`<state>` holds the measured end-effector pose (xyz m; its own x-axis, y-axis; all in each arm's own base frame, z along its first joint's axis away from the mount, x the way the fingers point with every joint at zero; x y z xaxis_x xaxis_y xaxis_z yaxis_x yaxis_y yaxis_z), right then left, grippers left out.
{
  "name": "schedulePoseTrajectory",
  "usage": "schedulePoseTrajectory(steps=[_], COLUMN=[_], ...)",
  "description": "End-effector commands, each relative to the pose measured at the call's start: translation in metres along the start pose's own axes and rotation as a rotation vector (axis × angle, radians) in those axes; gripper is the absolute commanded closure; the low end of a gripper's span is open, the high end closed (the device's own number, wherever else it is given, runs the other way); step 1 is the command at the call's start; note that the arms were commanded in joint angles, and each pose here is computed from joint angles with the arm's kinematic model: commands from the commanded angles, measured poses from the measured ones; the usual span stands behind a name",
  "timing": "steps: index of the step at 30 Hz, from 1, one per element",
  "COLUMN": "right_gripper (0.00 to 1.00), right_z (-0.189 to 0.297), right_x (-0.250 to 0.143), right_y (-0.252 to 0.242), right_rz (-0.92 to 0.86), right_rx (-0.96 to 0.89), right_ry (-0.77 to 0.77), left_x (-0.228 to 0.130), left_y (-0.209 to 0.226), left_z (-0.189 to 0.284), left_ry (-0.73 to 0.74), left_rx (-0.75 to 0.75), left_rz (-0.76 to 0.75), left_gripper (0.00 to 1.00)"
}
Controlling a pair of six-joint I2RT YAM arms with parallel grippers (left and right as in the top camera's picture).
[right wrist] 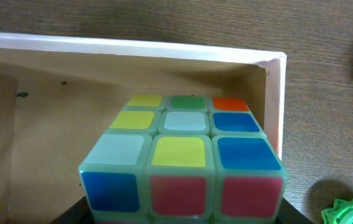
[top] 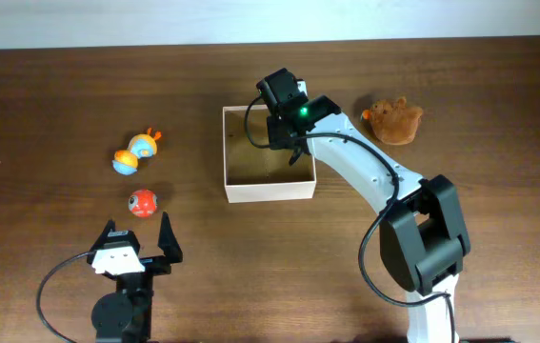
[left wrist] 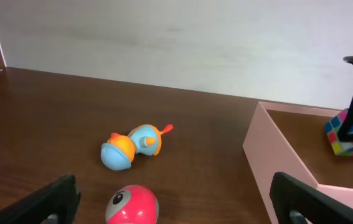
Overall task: Pack container
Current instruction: 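Lift the cube and carry it left over the box, then lower the cube into the box and open the right gripper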
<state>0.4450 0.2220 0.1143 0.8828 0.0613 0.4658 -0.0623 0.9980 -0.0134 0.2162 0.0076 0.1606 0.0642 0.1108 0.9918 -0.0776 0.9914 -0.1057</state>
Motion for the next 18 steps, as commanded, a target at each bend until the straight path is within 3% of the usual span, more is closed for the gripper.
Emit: schedulePoseTrajectory(steps=[1,3,6,8,15,18], right_gripper=[0.5,0.46,0.29,0.27,0.25,0.29], right_z=[-0.003,-0.003,-0.003,-0.003,-0.003,-0.002], right_x=[0.008,0.009,0.01,0.01,0.009,0.007], right_y=[0.0,0.0,0.001,0.001,0.004,0.016], right_rz=[-0.023,-0.024,-0.025,-0.025,-0.021,0.032], right_rx=[-0.012,-0.01,-0.007,-0.008,0.011,0.094], right_ry=[-0.024,-0.027,-0.033,-0.033,-0.029,-0.007], left_x=[0.0,0.0,0.0,0.0,0.0,0.0], left_y=[0.002,0.002,0.002,0.002,0.002,0.002], left_z=[0.0,0.0,0.0,0.0,0.0,0.0], left_ry=[-0.005,-0.005,-0.005,-0.005,-0.005,-0.005], left_rx=[0.008,0.008,0.008,0.008,0.008,0.008], left_rz=[-0.015,-0.015,-0.015,-0.015,-0.015,-0.015], left_gripper=[0.01,0.01,0.01,0.01,0.01,0.01])
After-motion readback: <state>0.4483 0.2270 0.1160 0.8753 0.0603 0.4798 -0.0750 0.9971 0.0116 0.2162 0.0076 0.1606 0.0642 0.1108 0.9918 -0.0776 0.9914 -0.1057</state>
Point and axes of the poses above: each gripper's point midway between its finger pads, its own z axis back along the fingers, its own y axis along the line the jaws close on, x = y × z, the point moved 3 cm from there along z, back along the fingers, and after that the axes turned 1 degree about -z, right-handed, at the moved point
